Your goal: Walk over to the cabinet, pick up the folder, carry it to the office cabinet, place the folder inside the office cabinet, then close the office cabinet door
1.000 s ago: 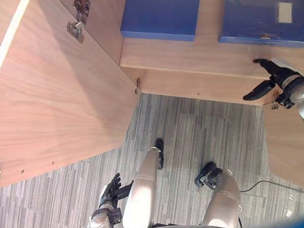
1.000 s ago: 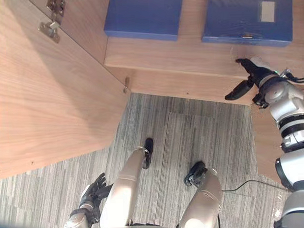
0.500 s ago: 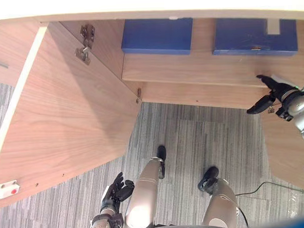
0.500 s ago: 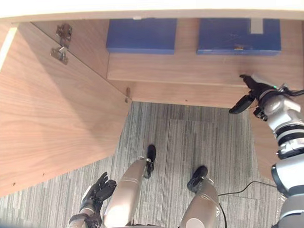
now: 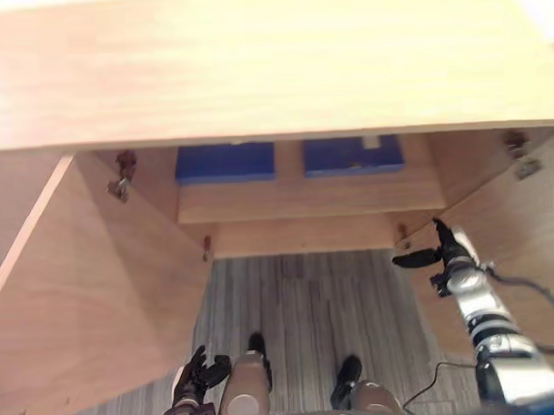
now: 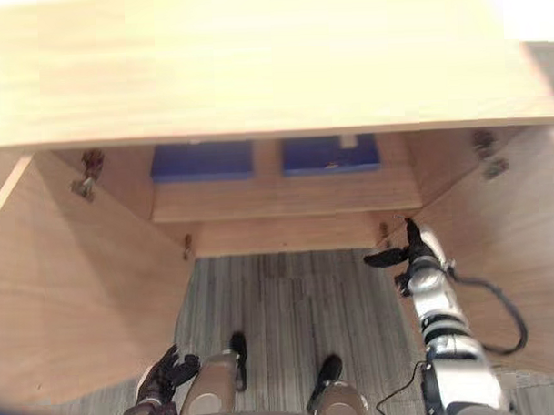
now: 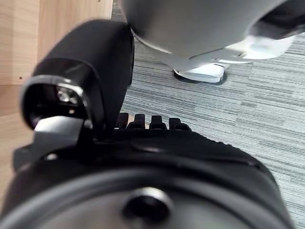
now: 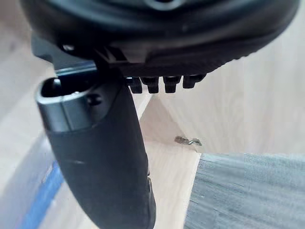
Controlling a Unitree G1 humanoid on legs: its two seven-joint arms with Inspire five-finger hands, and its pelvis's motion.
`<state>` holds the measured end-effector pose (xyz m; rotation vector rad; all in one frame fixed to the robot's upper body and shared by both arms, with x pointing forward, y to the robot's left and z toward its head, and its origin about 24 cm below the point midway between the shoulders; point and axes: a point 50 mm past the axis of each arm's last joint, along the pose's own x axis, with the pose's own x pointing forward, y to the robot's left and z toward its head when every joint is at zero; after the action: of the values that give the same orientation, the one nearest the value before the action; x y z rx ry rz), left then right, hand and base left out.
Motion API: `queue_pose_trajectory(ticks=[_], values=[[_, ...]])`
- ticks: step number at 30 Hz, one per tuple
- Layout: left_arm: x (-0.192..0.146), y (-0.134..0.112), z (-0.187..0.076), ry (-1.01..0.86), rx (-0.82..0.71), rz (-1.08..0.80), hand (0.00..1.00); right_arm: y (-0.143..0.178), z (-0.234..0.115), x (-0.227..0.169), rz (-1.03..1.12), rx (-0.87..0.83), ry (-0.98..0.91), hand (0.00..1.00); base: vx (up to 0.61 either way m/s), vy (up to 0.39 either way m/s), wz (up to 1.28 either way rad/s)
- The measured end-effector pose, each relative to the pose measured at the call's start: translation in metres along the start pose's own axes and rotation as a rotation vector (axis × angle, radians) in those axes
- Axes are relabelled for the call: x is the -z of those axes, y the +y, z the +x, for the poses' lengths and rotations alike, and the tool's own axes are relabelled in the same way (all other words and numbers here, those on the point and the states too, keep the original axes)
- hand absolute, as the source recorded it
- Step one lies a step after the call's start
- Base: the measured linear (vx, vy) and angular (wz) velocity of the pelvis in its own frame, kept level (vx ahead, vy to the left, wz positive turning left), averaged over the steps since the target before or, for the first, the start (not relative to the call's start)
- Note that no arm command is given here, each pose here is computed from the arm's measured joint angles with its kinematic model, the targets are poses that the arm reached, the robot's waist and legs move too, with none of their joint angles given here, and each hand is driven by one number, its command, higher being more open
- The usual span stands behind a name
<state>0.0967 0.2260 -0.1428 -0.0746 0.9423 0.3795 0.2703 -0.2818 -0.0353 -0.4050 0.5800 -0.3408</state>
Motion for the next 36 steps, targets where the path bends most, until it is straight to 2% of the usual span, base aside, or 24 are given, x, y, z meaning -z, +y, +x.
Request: queue_pose_trajectory(ticks=[3,6,10,12,17,25,30,36], values=[[0.003,0.006,0.001,0.017,-0.065,-0.022,1.00,0.031,-0.017,0.043,0.214,-0.022,0.152,1.00,-0.08,-0.025,-0.91],[0.023,-0.003,-0.003,0.094,-0.105,-0.118,1.00,0.051,-0.038,0.085,0.316,-0.038,0.299,1.00,-0.13,0.142,-1.45],[0.026,0.000,-0.004,0.110,-0.131,-0.152,1.00,0.068,-0.082,0.143,0.430,0.005,0.500,1.00,-0.11,0.162,-0.81],[0.027,0.001,-0.004,0.109,-0.138,-0.149,1.00,0.070,-0.099,0.156,0.468,0.036,0.538,1.00,-0.12,0.164,-1.03],[0.025,0.003,-0.003,0.106,-0.139,-0.088,1.00,0.069,-0.103,0.148,0.509,0.047,0.477,1.00,-0.11,0.168,-1.14],[0.034,0.008,-0.006,0.144,-0.181,-0.119,1.00,0.060,-0.098,0.137,0.544,0.096,0.415,1.00,-0.01,-0.028,-1.11],[0.048,-0.002,-0.011,0.196,-0.181,-0.162,1.00,0.012,-0.093,0.144,0.553,0.363,0.418,1.00,0.12,-0.170,-0.40],[0.043,-0.005,-0.010,0.176,-0.179,-0.186,1.00,-0.004,-0.089,0.133,0.541,0.450,0.367,1.00,-0.01,-0.018,-0.23]])
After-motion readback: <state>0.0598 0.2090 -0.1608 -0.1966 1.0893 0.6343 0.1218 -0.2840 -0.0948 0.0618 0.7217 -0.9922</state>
